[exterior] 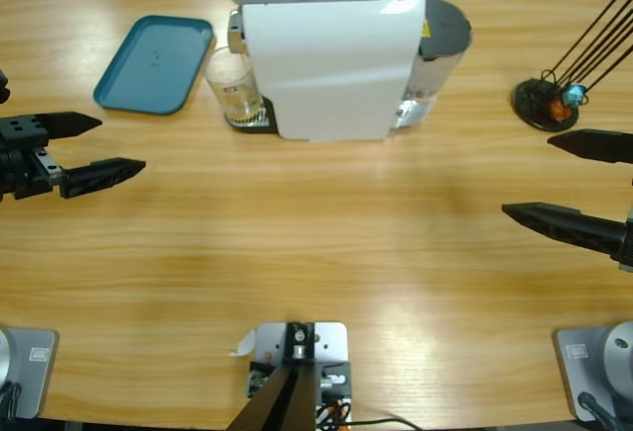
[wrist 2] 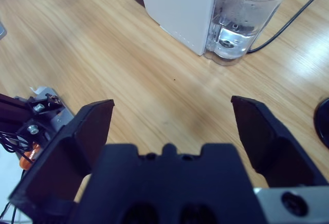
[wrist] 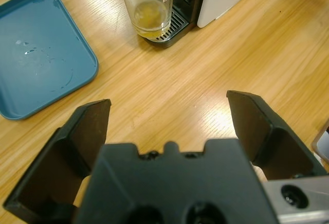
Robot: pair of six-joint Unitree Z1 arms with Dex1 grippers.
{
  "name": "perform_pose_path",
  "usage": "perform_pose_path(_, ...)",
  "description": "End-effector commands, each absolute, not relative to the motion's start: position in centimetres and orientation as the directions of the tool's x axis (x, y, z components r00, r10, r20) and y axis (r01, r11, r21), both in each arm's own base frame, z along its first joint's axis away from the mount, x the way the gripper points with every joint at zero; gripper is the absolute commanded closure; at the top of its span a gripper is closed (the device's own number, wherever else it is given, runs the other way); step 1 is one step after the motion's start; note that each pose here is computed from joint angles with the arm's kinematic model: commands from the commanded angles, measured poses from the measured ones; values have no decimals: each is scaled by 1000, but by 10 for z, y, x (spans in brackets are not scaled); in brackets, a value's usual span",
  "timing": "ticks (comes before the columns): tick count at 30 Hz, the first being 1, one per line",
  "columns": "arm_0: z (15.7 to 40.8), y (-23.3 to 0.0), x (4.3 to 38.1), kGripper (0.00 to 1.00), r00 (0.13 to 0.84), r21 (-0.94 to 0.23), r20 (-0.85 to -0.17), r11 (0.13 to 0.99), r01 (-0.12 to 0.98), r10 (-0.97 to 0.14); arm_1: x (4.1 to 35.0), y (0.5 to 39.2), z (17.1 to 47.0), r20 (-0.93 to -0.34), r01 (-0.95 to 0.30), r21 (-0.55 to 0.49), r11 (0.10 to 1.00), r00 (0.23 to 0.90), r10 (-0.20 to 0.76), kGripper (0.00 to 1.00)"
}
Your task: Pour coffee
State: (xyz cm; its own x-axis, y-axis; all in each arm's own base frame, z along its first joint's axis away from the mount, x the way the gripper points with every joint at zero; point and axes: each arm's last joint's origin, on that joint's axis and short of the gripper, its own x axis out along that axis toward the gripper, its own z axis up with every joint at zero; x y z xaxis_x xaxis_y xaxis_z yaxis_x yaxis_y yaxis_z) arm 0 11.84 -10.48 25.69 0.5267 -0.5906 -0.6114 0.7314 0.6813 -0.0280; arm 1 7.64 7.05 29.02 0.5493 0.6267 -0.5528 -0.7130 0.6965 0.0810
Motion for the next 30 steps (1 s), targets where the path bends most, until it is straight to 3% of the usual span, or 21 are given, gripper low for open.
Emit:
perform_pose_path(1, 245, -105, 115, 0, 488, -56, -639, 669, 741, -594, 74, 71, 278, -584, -718, 99, 689, 518, 625, 0)
perform_pose_path(30, 243, -108, 117, 0, 468, -71, -644, 657, 751, -605, 74, 71, 277, -587, -718, 102, 689, 515, 624, 0)
